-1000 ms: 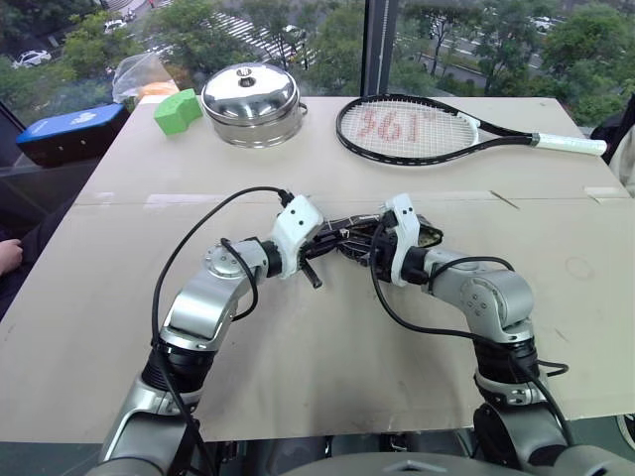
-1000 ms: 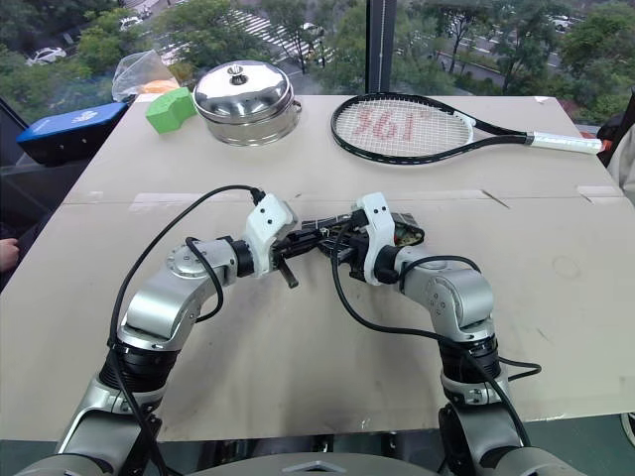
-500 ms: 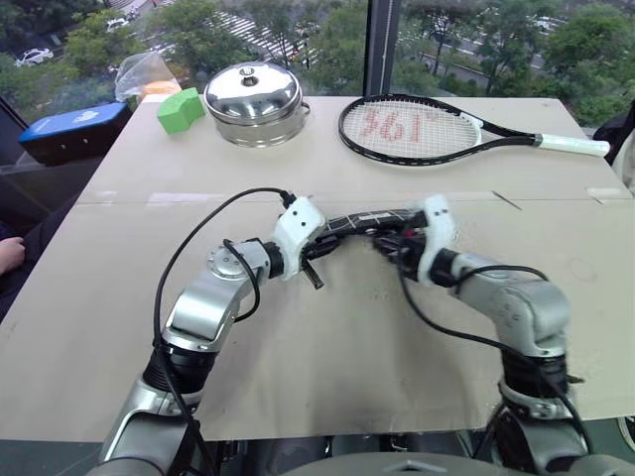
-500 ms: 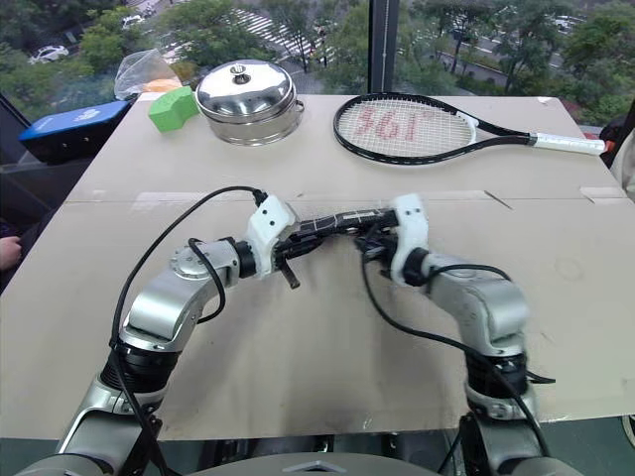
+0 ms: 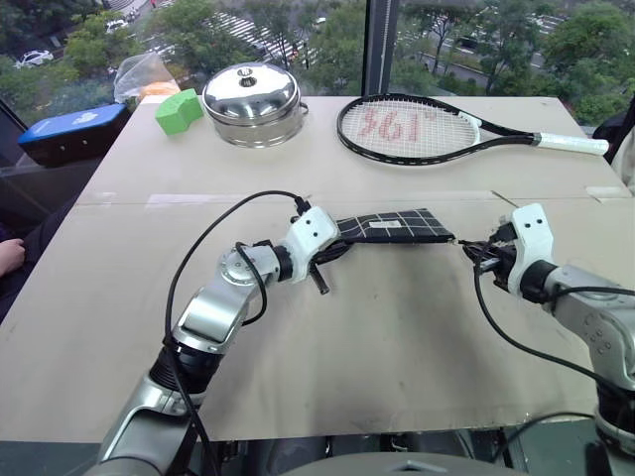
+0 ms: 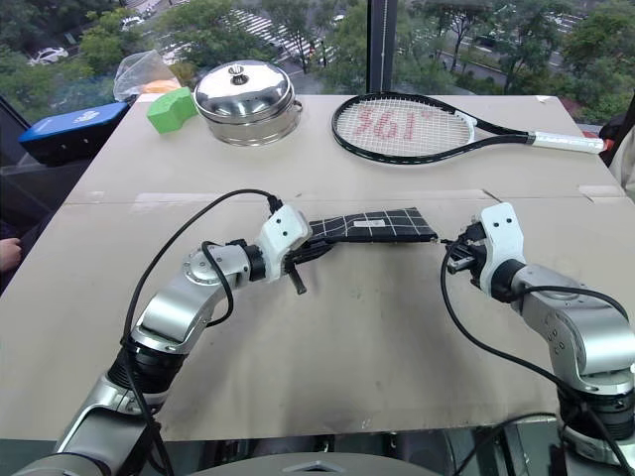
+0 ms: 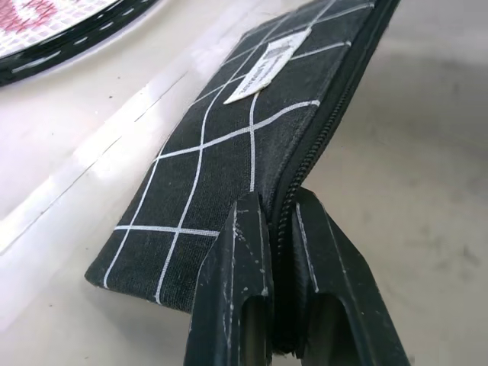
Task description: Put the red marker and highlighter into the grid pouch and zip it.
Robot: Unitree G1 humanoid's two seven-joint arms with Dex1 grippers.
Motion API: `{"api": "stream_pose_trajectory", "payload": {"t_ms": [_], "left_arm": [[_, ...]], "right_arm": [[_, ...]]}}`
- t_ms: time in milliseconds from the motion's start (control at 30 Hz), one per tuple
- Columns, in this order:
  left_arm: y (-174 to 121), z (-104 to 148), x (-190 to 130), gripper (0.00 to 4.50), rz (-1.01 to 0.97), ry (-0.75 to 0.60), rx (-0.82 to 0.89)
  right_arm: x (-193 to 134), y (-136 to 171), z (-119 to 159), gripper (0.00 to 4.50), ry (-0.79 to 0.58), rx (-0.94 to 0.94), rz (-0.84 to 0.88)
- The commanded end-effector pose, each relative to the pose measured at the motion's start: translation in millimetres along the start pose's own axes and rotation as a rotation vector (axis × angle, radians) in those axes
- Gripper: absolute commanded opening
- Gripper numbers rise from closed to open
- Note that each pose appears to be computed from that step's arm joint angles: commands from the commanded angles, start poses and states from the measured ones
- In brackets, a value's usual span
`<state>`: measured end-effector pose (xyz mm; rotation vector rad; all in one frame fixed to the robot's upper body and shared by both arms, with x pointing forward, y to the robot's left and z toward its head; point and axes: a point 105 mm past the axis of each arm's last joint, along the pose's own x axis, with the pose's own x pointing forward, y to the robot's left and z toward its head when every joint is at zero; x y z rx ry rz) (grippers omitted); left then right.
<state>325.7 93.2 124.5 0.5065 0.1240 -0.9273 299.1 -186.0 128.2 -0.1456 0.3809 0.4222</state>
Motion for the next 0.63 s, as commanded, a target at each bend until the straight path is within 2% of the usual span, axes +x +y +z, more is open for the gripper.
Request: {"api": "stream_pose_trajectory", "payload": {"t_ms": [33, 100, 233, 467, 633], "left_arm": [[3, 2, -17, 1.52, -0.011, -0.048, -0.011], [2, 0, -27, 2.56, -0.024, -0.062, -0.053], [-17, -14, -81, 4.49, -0.183, -0.069, -0.179], [-19, -32, -142, 4.50, -0.151, -0.032, -0.322], [-24, -45, -160, 4.50, -0.110, -0.006, -0.385]], "right_arm": [[-21, -1, 5, 1.40, -0.051, -0.158, 0.047], [-32, -2, 1, 2.44, -0.056, -0.185, 0.078], [-84, -5, -9, 4.44, -0.140, -0.254, 0.203], [-148, -32, -29, 4.48, -0.110, -0.354, 0.147], [-163, -39, -39, 4.48, -0.090, -0.334, 0.122]]}}
